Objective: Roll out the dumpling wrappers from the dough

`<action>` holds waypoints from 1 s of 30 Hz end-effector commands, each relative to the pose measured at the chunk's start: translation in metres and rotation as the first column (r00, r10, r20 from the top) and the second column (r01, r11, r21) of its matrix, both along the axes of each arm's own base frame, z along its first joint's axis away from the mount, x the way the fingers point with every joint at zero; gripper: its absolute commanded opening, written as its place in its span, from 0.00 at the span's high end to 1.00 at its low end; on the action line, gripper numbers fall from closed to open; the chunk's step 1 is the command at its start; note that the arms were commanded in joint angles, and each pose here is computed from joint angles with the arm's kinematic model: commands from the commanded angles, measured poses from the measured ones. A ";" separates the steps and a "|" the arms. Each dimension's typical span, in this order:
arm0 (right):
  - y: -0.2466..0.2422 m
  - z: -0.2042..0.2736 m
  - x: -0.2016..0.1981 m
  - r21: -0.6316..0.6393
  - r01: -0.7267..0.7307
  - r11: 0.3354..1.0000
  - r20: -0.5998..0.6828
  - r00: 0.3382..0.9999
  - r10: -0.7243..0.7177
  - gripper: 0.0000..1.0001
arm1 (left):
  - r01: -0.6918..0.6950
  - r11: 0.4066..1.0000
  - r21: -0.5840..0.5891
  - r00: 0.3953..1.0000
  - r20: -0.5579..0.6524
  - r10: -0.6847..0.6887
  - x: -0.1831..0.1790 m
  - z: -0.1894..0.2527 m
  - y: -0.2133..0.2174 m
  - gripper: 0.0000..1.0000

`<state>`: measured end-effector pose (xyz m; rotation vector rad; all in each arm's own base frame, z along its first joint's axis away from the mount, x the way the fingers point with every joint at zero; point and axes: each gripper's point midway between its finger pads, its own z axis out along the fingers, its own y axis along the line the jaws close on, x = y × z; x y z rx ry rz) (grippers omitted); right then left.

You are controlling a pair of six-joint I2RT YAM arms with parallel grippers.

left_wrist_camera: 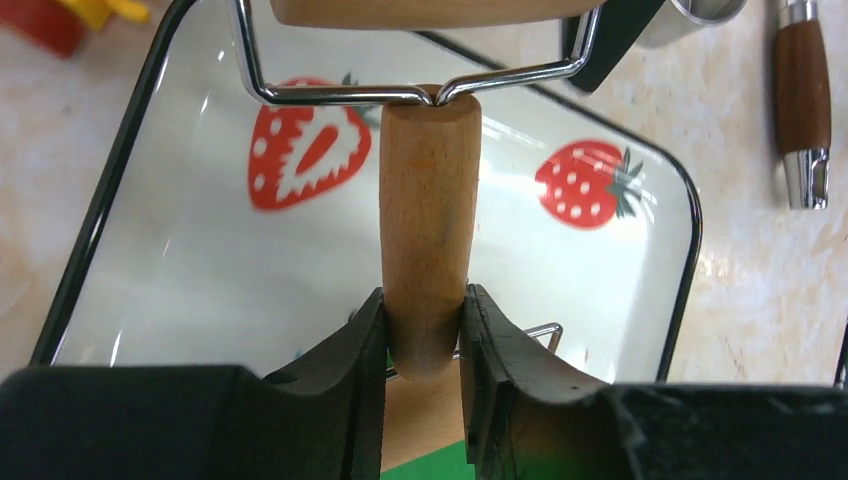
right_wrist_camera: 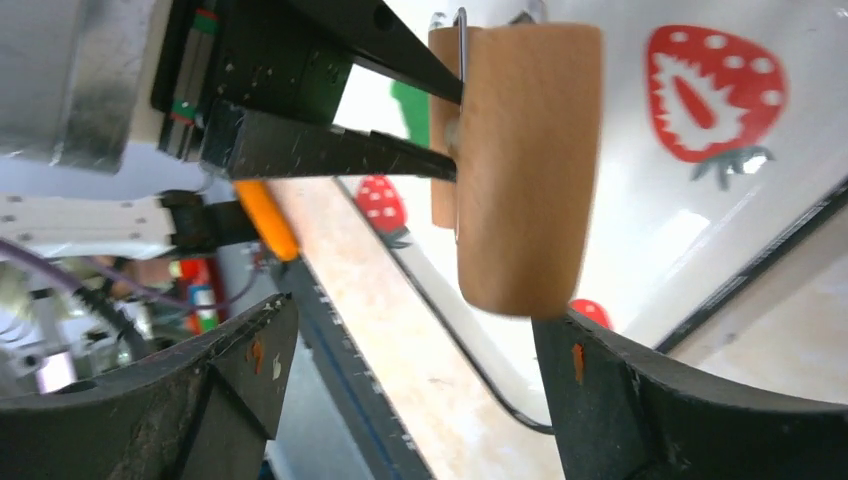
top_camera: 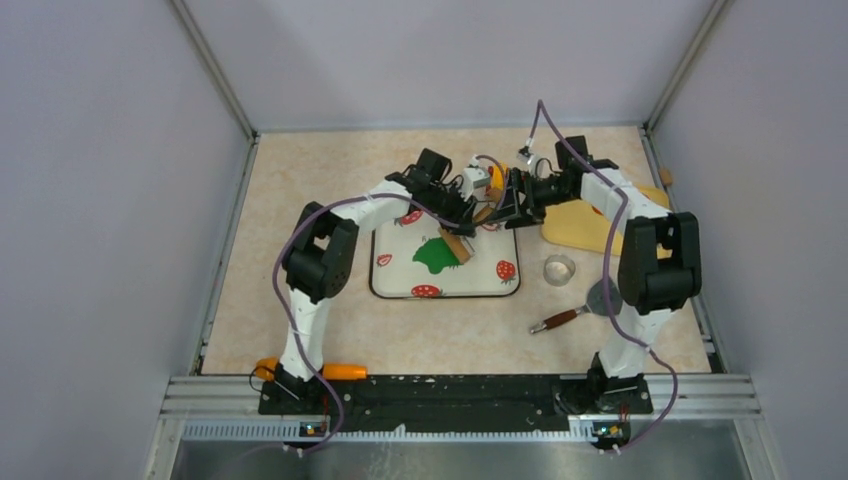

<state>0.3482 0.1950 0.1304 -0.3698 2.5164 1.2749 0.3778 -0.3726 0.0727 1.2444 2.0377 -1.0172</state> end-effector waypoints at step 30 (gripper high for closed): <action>-0.187 -0.055 -0.029 -0.599 0.176 0.781 0.162 0.982 -0.097 0.64 | -0.608 0.507 0.611 0.540 -0.150 0.828 -0.039 -0.006 0.351 0.77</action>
